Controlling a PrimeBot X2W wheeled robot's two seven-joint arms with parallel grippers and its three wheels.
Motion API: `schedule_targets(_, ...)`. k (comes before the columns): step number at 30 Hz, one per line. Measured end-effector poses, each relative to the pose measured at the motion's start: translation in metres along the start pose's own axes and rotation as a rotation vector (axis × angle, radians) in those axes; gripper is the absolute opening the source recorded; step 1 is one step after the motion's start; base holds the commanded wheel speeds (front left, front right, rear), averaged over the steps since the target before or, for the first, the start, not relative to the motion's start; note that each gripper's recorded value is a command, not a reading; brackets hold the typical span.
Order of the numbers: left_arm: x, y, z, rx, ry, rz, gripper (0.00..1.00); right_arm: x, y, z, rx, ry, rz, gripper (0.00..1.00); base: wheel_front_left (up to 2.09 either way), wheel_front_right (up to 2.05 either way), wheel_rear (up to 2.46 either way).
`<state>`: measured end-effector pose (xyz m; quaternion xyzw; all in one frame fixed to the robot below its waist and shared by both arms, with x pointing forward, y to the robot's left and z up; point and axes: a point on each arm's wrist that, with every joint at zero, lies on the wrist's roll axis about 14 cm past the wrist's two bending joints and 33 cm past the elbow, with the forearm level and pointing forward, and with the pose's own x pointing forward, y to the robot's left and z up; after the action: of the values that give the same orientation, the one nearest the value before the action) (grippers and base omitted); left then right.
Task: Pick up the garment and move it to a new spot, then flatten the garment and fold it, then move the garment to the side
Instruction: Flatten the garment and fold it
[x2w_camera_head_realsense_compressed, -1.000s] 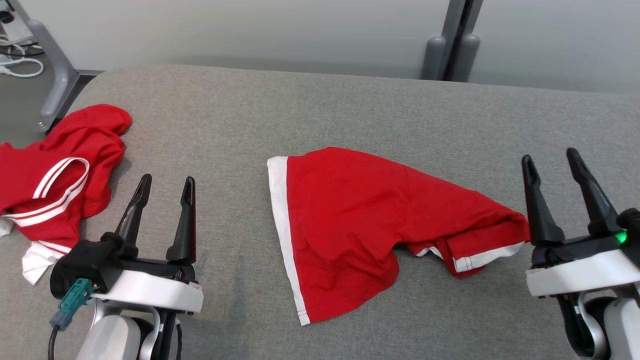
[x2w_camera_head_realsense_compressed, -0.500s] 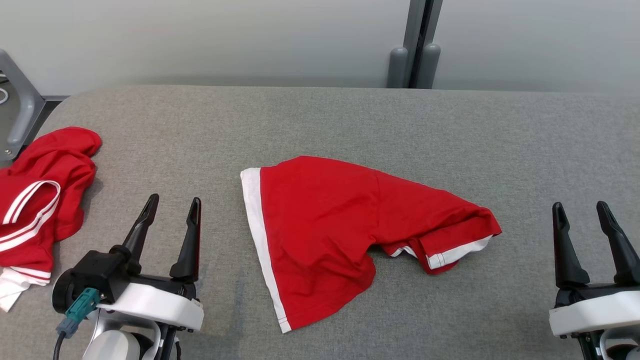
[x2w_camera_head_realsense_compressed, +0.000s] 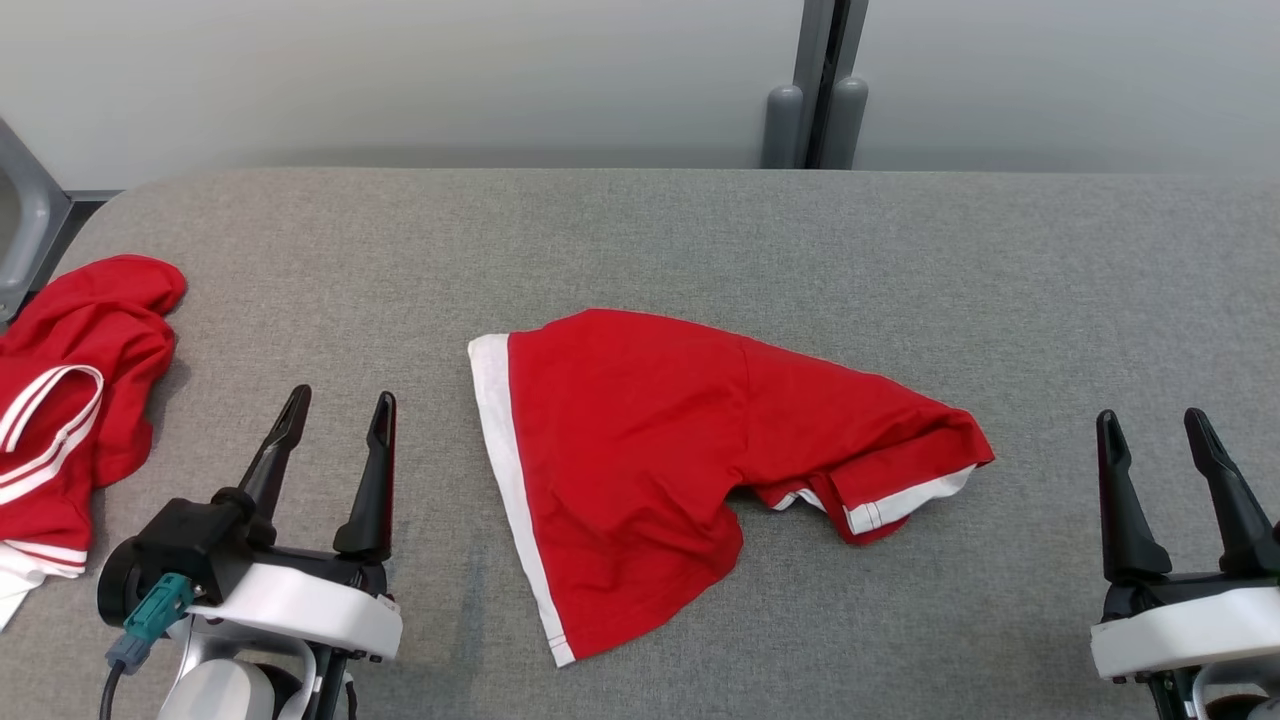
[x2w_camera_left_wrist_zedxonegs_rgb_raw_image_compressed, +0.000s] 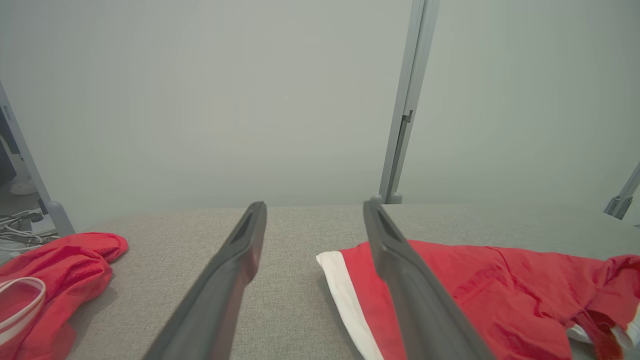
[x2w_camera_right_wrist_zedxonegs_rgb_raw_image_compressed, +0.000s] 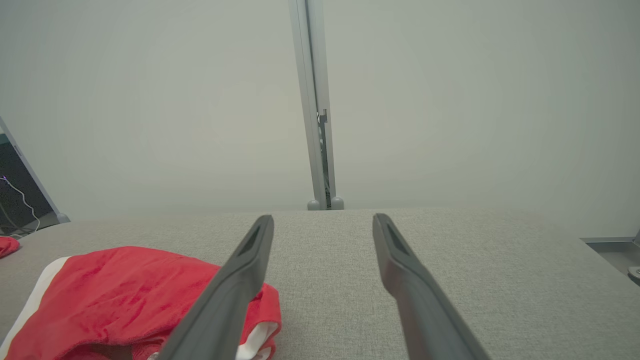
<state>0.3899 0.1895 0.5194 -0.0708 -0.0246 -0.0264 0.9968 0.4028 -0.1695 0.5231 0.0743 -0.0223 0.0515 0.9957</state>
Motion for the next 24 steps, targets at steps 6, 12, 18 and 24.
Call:
schedule_targets(6, 0.001, 0.000, -0.001, -0.004, 0.002, 0.001, 1.00, 0.000, 0.002, 0.000, 0.001, 0.001, 0.004, 1.00, 0.00, 0.00, 0.00)
schedule_targets(12, 0.005, 0.006, 0.003, -0.003, -0.013, 0.020, 1.00, 0.018, 0.042, 0.000, -0.021, 0.005, 0.147, 1.00, 0.00, 0.00, 0.00)
schedule_targets(18, -0.001, 0.025, 0.006, -0.005, -0.030, 0.083, 1.00, 0.022, 0.132, -0.026, -0.020, 0.095, 0.453, 1.00, 0.00, 0.00, 0.00)
schedule_targets(24, -0.013, 0.043, 0.004, -0.010, -0.035, 0.157, 1.00, -0.005, 0.213, -0.065, -0.001, 0.229, 0.749, 1.00, 0.00, 0.00, 0.00)
